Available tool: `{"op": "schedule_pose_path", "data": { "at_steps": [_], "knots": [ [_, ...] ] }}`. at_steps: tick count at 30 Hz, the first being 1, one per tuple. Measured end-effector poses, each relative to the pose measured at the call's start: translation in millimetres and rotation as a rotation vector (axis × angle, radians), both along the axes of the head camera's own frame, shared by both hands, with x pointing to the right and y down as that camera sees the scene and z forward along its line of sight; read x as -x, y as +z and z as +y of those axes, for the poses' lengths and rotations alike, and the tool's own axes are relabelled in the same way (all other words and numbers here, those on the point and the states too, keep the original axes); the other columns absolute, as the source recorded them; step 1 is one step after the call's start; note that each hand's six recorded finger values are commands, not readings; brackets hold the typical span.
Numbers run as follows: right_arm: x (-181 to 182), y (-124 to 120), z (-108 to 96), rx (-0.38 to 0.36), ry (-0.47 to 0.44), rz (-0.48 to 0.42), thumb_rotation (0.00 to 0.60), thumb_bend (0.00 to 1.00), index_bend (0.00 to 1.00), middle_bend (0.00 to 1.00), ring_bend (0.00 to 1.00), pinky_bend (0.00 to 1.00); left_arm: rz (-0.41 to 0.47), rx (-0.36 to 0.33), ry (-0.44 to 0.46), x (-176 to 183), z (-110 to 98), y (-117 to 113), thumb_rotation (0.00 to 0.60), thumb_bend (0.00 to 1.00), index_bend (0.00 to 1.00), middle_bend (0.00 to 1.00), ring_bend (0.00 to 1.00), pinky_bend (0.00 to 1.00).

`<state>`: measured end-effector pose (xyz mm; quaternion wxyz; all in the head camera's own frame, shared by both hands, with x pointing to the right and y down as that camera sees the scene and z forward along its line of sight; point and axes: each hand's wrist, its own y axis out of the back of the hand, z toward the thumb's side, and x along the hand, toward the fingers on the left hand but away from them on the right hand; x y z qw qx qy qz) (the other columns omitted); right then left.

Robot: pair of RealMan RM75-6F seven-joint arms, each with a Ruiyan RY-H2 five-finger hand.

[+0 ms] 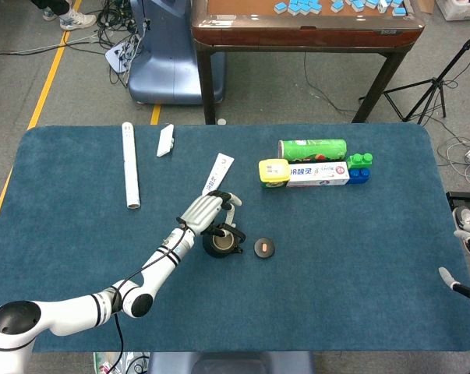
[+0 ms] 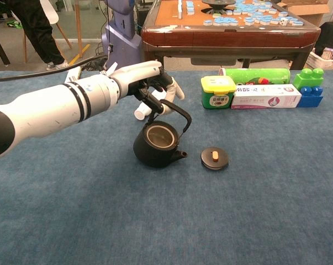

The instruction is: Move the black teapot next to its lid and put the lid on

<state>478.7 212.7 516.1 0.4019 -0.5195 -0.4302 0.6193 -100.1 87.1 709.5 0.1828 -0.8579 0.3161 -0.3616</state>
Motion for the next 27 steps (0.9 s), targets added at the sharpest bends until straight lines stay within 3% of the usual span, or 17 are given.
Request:
{"op": "schedule_pose_path", "data": {
  "at_steps": [21,27],
  "knots": [
    [-1.3,0.8,1.4,0.002,0.001,0.000,0.600,0.19,0.29,0.24,0.15,0.25,-0.015,0.013,-0.021,3.8,-7.4,3.8,0.600,0.36,0.65,0.29,0.20,0.11],
    [-1.9,-0.2,2.5,0.001,0.004,0.002,0.600,0.19,0.29,0.24,0.15,0.25,-0.028,0.025,-0.011,7.0,-5.8,6.2,0.600,0.36,0.48,0.26,0.18,0.11]
  ]
}}
